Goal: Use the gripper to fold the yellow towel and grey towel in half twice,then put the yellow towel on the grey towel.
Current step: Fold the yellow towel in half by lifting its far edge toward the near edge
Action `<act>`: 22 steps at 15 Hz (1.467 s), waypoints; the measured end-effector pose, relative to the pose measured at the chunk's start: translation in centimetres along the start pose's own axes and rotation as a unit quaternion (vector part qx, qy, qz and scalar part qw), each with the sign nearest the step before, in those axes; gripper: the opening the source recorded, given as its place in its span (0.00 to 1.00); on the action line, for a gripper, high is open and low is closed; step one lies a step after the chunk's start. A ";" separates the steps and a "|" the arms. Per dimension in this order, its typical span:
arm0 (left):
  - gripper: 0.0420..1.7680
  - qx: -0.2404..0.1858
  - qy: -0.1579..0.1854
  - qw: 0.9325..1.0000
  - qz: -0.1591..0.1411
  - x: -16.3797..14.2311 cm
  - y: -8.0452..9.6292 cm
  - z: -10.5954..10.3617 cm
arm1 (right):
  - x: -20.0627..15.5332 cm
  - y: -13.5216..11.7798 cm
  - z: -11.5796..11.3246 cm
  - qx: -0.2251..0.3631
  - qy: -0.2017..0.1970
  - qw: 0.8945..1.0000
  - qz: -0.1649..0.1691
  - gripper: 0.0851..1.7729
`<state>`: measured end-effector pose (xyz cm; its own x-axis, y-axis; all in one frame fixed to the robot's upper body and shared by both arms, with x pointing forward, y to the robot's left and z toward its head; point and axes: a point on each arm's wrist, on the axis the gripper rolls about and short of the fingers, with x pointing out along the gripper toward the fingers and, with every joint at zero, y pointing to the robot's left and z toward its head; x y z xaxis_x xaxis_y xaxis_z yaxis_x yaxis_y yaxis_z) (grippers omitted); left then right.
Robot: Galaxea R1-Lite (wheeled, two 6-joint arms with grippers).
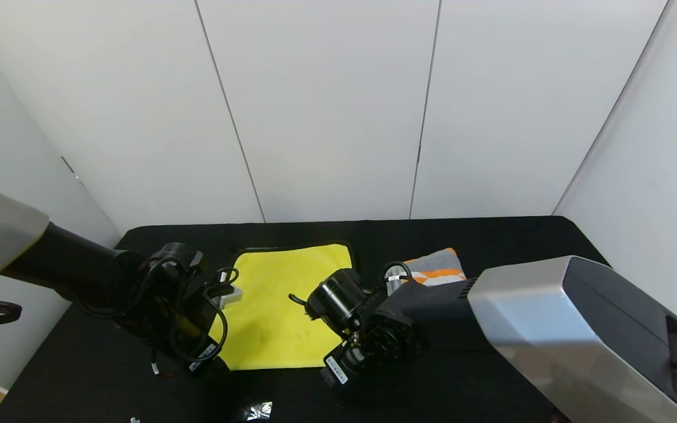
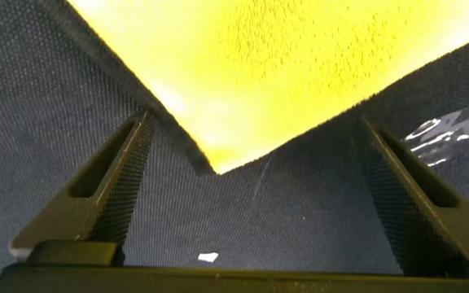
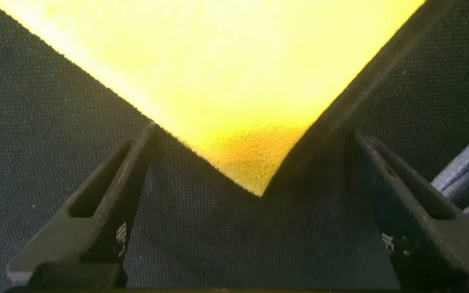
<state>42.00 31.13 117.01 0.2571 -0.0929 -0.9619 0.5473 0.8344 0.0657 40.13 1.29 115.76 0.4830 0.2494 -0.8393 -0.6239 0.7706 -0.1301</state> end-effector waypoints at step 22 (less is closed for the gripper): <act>0.05 -0.003 -0.002 1.000 0.002 0.0 0.2 0.4 | 0.5 0.2 0.0 0.012 0.000 1.000 0.000 0.02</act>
<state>42.42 31.14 117.09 0.2621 -0.0907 -0.9608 0.5408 0.8384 0.0684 40.30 1.55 115.32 0.4827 0.2486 -0.8397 -0.6087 0.7847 -0.1176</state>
